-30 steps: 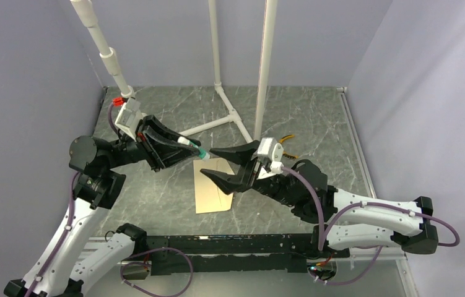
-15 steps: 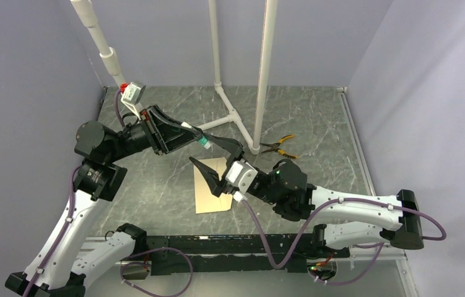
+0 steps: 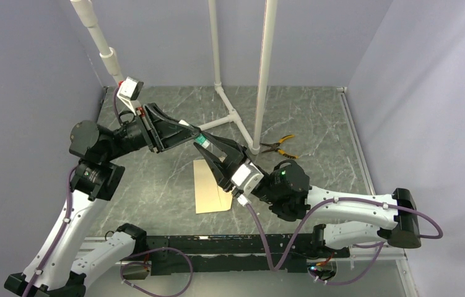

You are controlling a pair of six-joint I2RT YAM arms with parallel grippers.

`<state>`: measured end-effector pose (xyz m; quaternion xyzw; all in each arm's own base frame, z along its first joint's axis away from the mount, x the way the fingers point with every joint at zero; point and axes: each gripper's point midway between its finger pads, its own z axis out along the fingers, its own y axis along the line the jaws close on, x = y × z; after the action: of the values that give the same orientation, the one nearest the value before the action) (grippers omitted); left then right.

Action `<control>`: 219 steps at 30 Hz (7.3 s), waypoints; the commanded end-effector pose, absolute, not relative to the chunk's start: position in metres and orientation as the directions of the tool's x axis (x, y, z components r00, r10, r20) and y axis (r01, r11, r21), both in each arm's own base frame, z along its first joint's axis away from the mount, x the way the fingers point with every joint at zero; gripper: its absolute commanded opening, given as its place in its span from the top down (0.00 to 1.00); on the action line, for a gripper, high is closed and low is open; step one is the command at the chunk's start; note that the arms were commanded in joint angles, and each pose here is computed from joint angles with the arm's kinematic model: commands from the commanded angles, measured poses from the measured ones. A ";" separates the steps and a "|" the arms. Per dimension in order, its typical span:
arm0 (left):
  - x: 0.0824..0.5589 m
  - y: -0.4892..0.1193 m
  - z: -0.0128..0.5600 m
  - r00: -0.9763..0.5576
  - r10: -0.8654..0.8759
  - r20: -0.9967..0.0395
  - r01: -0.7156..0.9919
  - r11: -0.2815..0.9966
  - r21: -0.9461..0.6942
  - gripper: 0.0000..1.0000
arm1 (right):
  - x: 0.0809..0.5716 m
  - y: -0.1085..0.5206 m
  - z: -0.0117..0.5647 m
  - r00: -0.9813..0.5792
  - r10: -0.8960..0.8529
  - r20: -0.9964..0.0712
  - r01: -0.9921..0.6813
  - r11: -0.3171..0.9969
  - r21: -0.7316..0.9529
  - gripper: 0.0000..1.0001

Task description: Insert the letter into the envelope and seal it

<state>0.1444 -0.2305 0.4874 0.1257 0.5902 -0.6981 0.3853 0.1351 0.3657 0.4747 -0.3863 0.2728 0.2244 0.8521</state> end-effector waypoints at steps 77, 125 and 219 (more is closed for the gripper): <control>0.140 -0.242 0.485 -0.815 -0.265 -0.515 0.564 -0.164 -0.809 0.98 | 0.135 0.329 0.493 0.568 0.315 -0.760 -0.780 0.499 -0.376 0.52; 0.133 -0.237 0.502 -0.820 -0.293 -0.493 0.566 -0.281 -0.775 0.98 | 0.140 0.353 0.512 0.614 0.413 -0.672 -0.778 0.457 -0.431 0.62; 0.257 -0.185 -0.015 -0.899 -0.394 -0.192 -0.222 0.788 -0.574 0.97 | 0.284 0.361 0.031 -0.797 -0.074 -0.599 -0.164 0.982 0.096 1.00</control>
<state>0.2686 -0.2081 0.0174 -0.1609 0.9085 -0.3454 0.1718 0.2550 0.3625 0.0290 -0.0669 0.9539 0.0787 0.2818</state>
